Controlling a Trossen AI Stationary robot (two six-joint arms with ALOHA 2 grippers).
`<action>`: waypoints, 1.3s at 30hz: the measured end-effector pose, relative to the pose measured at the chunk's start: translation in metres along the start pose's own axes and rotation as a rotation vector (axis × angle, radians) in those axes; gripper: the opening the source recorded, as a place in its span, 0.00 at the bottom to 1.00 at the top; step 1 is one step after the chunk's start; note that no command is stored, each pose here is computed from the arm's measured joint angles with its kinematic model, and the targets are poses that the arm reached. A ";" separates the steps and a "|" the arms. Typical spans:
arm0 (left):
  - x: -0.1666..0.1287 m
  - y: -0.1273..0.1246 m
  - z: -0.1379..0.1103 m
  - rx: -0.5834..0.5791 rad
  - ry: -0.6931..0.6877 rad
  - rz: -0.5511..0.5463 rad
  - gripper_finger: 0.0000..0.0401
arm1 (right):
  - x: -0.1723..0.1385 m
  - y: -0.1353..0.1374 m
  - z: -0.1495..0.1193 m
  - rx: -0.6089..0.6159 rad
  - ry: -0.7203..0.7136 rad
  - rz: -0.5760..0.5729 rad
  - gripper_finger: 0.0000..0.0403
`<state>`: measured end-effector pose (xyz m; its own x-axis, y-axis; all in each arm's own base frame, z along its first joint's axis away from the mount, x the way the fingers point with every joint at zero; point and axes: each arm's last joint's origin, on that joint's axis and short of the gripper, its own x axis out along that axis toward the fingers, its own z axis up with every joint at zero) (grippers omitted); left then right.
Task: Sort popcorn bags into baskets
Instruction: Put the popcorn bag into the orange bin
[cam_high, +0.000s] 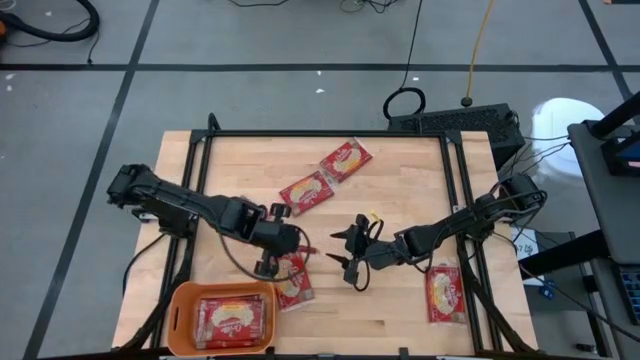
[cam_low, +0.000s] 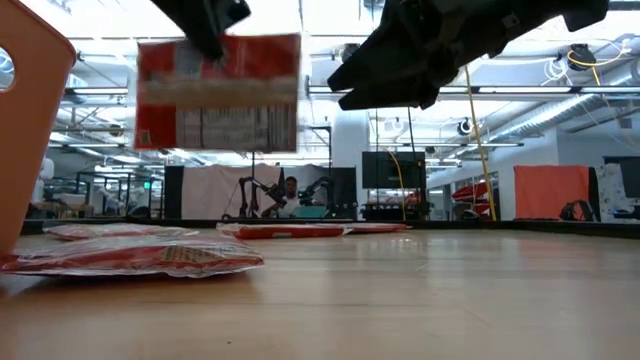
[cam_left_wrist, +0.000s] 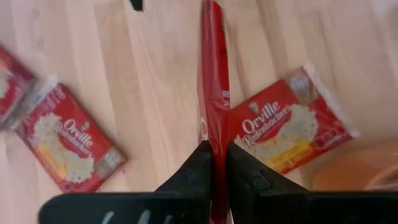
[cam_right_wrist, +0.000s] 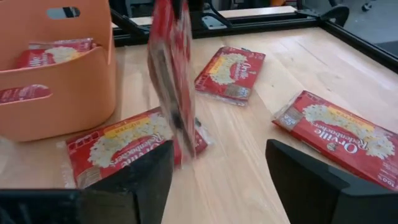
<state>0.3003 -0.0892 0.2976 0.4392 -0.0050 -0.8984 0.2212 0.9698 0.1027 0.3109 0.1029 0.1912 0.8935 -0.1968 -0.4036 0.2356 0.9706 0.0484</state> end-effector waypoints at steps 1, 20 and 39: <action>-0.004 -0.001 0.000 -0.002 -0.019 0.001 0.07 | -0.001 0.001 0.000 -0.006 -0.001 0.004 0.62; -0.095 -0.083 -0.048 -0.146 -0.158 -0.132 0.06 | -0.011 0.018 -0.003 -0.025 -0.015 0.061 0.62; -0.092 -0.184 -0.100 -0.238 -0.110 -0.072 0.06 | -0.011 0.019 0.001 0.004 -0.048 0.074 0.62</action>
<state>0.1323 -0.2432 0.3188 0.5245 -0.0895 -0.8467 0.0502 0.9960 -0.0742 0.3055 0.1234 0.1971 0.9258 -0.1314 -0.3544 0.1701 0.9821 0.0805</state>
